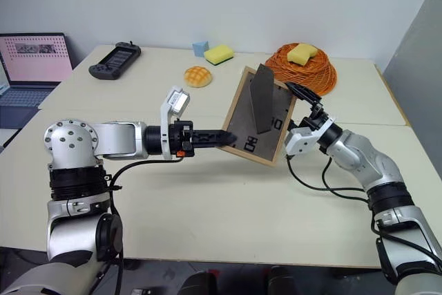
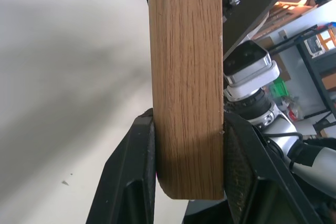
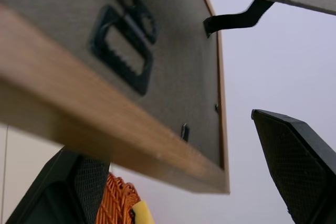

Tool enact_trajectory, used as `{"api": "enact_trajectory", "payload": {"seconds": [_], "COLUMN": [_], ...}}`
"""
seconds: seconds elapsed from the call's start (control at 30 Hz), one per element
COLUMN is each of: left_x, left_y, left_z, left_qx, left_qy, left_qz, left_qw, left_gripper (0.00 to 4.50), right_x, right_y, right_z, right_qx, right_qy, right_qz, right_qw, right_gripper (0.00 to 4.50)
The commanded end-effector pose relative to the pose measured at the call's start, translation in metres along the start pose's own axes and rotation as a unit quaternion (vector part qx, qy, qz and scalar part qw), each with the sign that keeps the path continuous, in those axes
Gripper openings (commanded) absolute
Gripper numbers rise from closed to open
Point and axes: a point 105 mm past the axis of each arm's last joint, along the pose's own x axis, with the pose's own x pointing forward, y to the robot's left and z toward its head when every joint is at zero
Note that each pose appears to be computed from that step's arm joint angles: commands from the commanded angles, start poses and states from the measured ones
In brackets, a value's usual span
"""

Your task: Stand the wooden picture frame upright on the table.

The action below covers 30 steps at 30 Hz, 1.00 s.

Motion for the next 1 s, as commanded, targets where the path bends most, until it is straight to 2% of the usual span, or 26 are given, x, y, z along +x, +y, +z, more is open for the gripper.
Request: {"api": "enact_trajectory", "payload": {"seconds": [0.03, 0.13, 0.27, 0.63, 0.87, 1.0], "left_x": [-0.004, -0.005, -0.009, -0.016, -0.014, -0.017], "left_y": [-0.011, -0.012, -0.015, -0.018, -0.021, -0.02], "left_z": [0.003, 0.004, 0.006, 0.0, 0.0, -0.001], "left_qx": [0.011, 0.006, -0.004, -0.017, -0.022, -0.029], "left_qy": [-0.003, -0.004, -0.004, 0.02, 0.022, 0.022], "left_qz": [-0.02, -0.021, -0.03, -0.039, -0.043, -0.04], "left_qw": [1.0, 1.0, 1.0, 0.999, 0.999, 0.999], "left_gripper": [1.32, 1.32, 1.32, 1.32, 1.32, 1.32], "right_x": [0.009, 0.006, 0.0, -0.009, -0.002, -0.006], "right_y": [-0.019, -0.014, -0.013, -0.011, -0.007, -0.01], "right_z": [0.008, 0.007, 0.003, -0.001, 0.018, 0.02], "right_qx": [-0.016, -0.021, -0.03, -0.055, -0.062, -0.075], "right_qy": [-0.024, -0.025, -0.024, -0.051, -0.101, -0.112], "right_qz": [-0.03, -0.022, -0.021, 0.003, 0.001, -0.01], "right_qw": [0.999, 0.999, 0.999, 0.997, 0.993, 0.991], "right_gripper": [4.3, 4.3, 3.72, 3.72, 3.72, 3.72]}}
